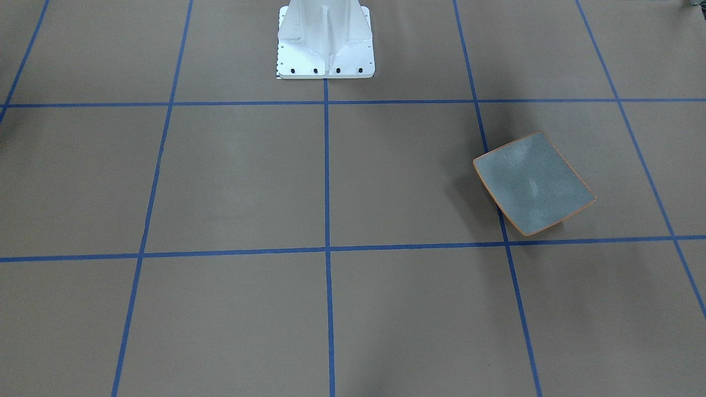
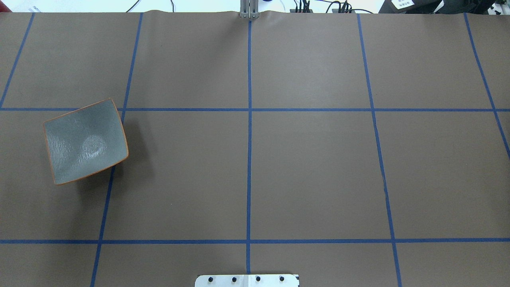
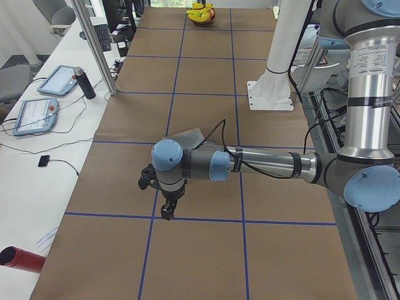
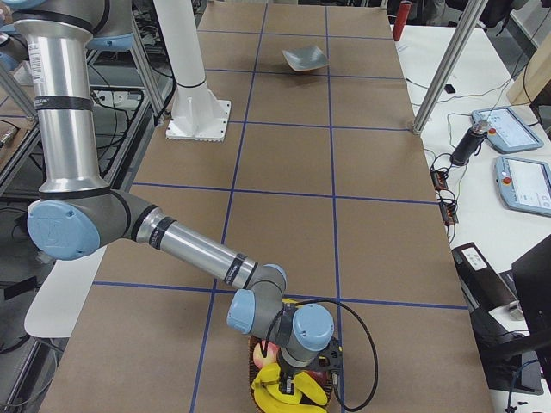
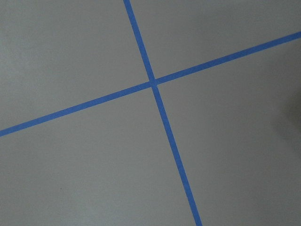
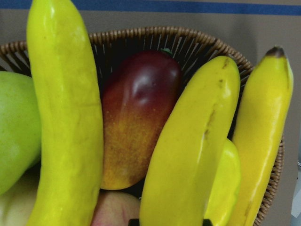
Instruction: Transfer all bananas from basket to plate
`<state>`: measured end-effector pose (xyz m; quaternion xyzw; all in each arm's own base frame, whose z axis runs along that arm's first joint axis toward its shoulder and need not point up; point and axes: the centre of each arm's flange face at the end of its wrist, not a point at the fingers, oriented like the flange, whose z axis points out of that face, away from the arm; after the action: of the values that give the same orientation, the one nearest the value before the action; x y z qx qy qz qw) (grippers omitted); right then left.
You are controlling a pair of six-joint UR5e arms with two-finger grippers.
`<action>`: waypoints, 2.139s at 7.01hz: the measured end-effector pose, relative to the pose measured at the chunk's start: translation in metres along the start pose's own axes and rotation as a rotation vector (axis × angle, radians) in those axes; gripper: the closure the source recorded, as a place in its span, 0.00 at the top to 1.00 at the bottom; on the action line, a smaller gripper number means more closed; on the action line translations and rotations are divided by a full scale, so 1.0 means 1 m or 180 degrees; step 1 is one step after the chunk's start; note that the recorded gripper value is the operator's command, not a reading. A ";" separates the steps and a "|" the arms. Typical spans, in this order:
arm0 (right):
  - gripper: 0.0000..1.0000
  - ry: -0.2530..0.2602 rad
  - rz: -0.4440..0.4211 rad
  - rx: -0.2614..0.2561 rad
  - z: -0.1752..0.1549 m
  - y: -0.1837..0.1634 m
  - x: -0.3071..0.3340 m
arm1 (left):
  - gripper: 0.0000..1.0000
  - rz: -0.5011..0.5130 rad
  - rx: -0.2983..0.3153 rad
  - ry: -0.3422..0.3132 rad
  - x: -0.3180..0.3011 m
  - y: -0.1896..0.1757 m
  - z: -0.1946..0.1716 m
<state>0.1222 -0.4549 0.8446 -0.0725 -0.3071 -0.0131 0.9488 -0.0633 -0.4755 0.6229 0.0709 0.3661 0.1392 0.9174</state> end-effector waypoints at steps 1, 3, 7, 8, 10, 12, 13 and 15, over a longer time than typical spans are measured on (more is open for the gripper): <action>0.06 0.0002 -0.0017 0.0024 -0.004 -0.003 -0.002 | 1.00 -0.0006 -0.0002 0.0001 0.000 0.000 0.000; 0.04 -0.0004 -0.0088 0.0133 -0.022 -0.010 -0.012 | 1.00 -0.0014 -0.0006 0.0002 0.000 0.001 0.001; 0.00 -0.0130 0.0047 0.0445 -0.100 -0.004 -0.009 | 1.00 -0.0074 -0.0007 0.0004 0.000 0.000 0.001; 0.00 -0.0120 0.0062 0.0468 -0.133 0.001 -0.010 | 1.00 -0.0086 -0.0017 0.0007 -0.001 0.001 0.002; 0.00 -0.0119 0.0007 0.0573 -0.206 -0.013 -0.035 | 1.00 -0.0125 -0.0019 0.0015 -0.002 0.000 0.003; 0.00 -0.0233 -0.0148 0.0714 -0.258 -0.059 -0.125 | 1.00 -0.0222 0.0063 0.0161 0.008 -0.011 -0.004; 0.00 -0.0272 -0.0201 0.0741 -0.272 -0.085 -0.203 | 1.00 -0.0312 0.0113 0.0222 0.014 -0.021 -0.010; 0.00 -0.0424 -0.0237 0.0747 -0.286 -0.107 -0.381 | 1.00 -0.0489 0.0211 0.0262 0.040 -0.060 -0.026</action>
<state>-0.0284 -0.6096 0.4062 0.0498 -0.3713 -0.0074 0.9271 -0.0417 -0.5199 0.5640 0.0670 0.4123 0.0590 0.9067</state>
